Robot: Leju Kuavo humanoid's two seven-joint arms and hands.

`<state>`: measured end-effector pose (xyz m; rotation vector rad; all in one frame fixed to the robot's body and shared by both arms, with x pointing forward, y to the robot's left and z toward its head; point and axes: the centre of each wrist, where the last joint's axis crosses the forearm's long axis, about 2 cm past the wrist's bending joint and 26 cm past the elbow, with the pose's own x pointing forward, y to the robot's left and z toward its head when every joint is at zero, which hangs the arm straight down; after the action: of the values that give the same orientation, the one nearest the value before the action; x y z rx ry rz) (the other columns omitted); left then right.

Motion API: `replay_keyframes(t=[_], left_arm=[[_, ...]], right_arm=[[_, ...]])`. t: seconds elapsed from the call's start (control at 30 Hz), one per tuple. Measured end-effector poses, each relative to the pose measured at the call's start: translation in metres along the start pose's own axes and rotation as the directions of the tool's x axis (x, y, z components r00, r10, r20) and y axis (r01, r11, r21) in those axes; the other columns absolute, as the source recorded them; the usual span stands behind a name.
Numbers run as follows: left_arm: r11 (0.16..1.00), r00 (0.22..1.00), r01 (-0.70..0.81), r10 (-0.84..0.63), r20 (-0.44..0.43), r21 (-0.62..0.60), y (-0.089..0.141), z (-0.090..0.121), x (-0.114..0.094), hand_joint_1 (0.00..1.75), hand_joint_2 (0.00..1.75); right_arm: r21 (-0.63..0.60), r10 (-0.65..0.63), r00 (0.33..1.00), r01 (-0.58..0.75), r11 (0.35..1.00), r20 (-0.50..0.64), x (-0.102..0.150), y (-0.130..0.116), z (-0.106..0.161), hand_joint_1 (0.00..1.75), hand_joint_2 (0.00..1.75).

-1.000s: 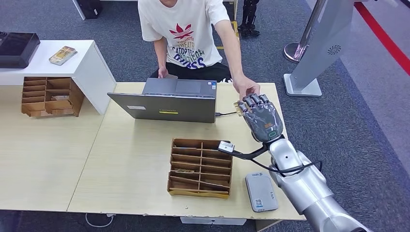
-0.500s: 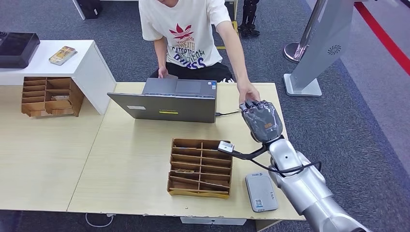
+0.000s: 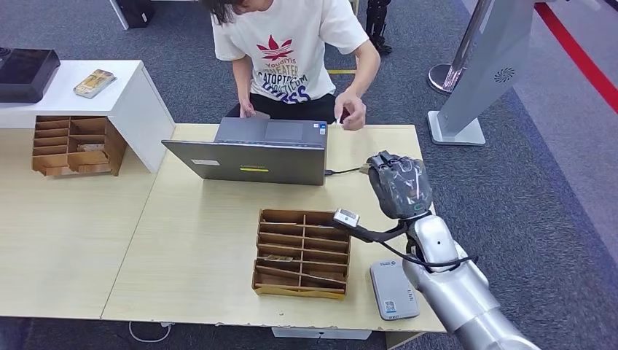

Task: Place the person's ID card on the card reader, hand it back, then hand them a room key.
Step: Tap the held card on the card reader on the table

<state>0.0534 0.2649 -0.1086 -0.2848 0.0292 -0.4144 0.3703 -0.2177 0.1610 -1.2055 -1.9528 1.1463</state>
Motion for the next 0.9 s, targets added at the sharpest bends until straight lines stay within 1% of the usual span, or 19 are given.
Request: replay_keyframes(t=[0.03,0.1,0.2,0.27,0.33,0.4,0.47,0.53,0.6,0.67,0.77,0.83,0.9], left_arm=[[1.000,1.000,-0.003,0.003,0.001,-0.001,0.000,0.000,0.000,0.00,0.00],[1.000,1.000,-0.013,0.013,0.004,-0.003,0.000,0.000,0.000,0.00,0.00],[0.999,0.999,-0.032,0.032,0.010,-0.008,-0.001,0.000,0.000,0.00,0.00],[0.999,0.999,-0.052,0.052,0.016,-0.014,-0.003,-0.001,-0.001,0.00,0.00],[0.997,0.997,-0.072,0.073,0.023,-0.021,-0.005,-0.002,-0.002,0.00,0.00],[0.996,0.996,-0.088,0.089,0.027,-0.028,-0.007,-0.002,-0.004,0.00,0.00],[0.994,0.994,-0.105,0.106,0.032,-0.033,-0.008,-0.003,-0.004,0.00,0.00],[0.991,0.991,-0.125,0.126,0.038,-0.038,-0.009,-0.003,-0.005,0.00,0.00],[0.989,0.989,-0.142,0.144,0.043,-0.043,-0.010,-0.004,-0.006,0.00,0.00],[0.986,0.986,-0.157,0.159,0.047,-0.048,-0.011,-0.004,-0.007,0.00,0.00],[0.984,0.983,-0.173,0.175,0.051,-0.051,-0.012,-0.004,-0.008,0.00,0.00],[0.982,0.982,-0.181,0.184,0.053,-0.052,-0.012,-0.004,-0.008,0.00,0.00],[0.981,0.980,-0.189,0.192,0.055,-0.054,-0.012,-0.004,-0.008,0.00,0.00]], right_arm=[[-0.005,-0.047,0.999,0.047,0.999,-0.016,0.003,-0.001,0.002,1.75,1.75],[-0.039,-0.180,0.982,0.178,0.983,-0.053,0.013,-0.008,0.009,1.75,1.75],[-0.080,-0.360,0.929,0.354,0.932,-0.085,0.022,-0.017,0.017,1.75,1.75],[-0.098,-0.524,0.844,0.515,0.852,-0.116,0.026,-0.020,0.025,1.75,1.75],[-0.138,-0.674,0.724,0.660,0.739,-0.145,0.032,-0.024,0.038,1.75,1.75],[-0.179,-0.758,0.632,0.737,0.652,-0.159,0.034,-0.029,0.050,1.75,1.75],[-0.220,-0.817,0.550,0.787,0.576,-0.172,0.034,-0.033,0.061,1.75,1.75],[-0.276,-0.871,0.452,0.827,0.490,-0.192,0.032,-0.036,0.075,1.75,1.75],[-0.325,-0.898,0.381,0.840,0.435,-0.218,0.027,-0.039,0.093,1.75,1.75],[-0.354,-0.909,0.335,0.842,0.407,-0.248,0.021,-0.041,0.111,1.75,1.75],[-0.374,-0.913,0.289,0.844,0.385,-0.287,0.012,-0.045,0.134,1.75,1.75],[-0.377,-0.911,0.272,0.844,0.381,-0.311,0.008,-0.048,0.145,1.75,1.75],[-0.367,-0.899,0.270,0.843,0.393,-0.344,0.004,-0.050,0.154,1.75,1.75]])
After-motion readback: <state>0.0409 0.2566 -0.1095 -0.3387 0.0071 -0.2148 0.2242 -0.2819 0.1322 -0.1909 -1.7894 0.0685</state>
